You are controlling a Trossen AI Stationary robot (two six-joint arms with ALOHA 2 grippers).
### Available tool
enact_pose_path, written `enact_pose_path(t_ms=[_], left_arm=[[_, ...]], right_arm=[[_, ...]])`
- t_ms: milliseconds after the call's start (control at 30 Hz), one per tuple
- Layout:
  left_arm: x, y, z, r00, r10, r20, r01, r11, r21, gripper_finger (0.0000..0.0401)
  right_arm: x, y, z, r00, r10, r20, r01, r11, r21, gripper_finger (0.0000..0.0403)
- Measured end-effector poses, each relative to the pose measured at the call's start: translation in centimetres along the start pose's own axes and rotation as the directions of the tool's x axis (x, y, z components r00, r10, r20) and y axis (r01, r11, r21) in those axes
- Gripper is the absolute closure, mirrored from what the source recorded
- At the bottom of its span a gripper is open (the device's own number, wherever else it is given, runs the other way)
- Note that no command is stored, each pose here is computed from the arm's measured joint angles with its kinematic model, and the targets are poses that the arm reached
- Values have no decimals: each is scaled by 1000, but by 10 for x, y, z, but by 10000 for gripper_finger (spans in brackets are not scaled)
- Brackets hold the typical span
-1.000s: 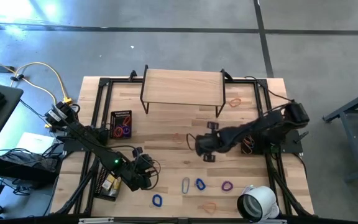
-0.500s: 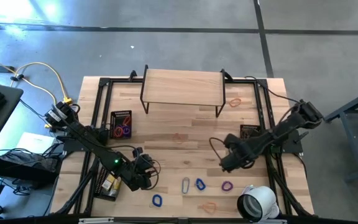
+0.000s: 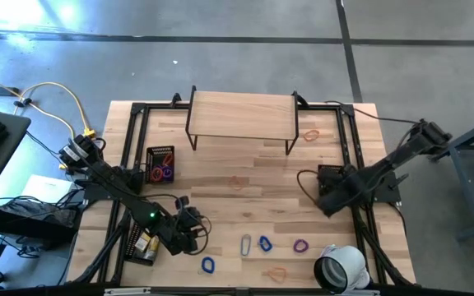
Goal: Pick & Place Office Desk Supplies
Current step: Put the orange rubber band into the top right black bin
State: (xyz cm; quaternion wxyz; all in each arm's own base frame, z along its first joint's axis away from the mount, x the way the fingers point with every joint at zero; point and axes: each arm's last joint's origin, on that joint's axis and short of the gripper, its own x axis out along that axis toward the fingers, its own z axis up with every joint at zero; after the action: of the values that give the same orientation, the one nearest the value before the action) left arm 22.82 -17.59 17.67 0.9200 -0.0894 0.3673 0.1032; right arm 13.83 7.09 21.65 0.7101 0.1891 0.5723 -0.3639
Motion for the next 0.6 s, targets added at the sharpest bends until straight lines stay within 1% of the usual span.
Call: enact_pose_path(t_ms=[100, 167, 233, 367, 433, 600], left_arm=[[1, 2, 2, 1000, 6, 1, -6, 1000, 7, 228], [3, 4, 4, 1000, 14, 3, -14, 1000, 4, 228], [5, 6, 6, 1000, 22, 6, -22, 1000, 7, 228], [9, 11, 11, 999, 38, 11, -38, 999, 5, 228], [11, 13, 13, 999, 49, 10, -49, 999, 0, 228], [14, 16, 16, 999, 19, -30, -19, 999, 26, 228]], right_arm=[[19, -8, -3, 998, 49, -30, -45, 992, 115, 400], [21, -8, 1, 999, 45, -4, -44, 989, 139, 400], [22, -9, 5, 999, 46, -6, -45, 985, 164, 400], [29, -5, 8, 997, 31, -64, -17, 978, 208, 400], [31, -5, 10, 997, 15, -70, 1, 975, 221, 400], [38, -4, 18, 996, -20, -91, 44, 962, 268, 400]])
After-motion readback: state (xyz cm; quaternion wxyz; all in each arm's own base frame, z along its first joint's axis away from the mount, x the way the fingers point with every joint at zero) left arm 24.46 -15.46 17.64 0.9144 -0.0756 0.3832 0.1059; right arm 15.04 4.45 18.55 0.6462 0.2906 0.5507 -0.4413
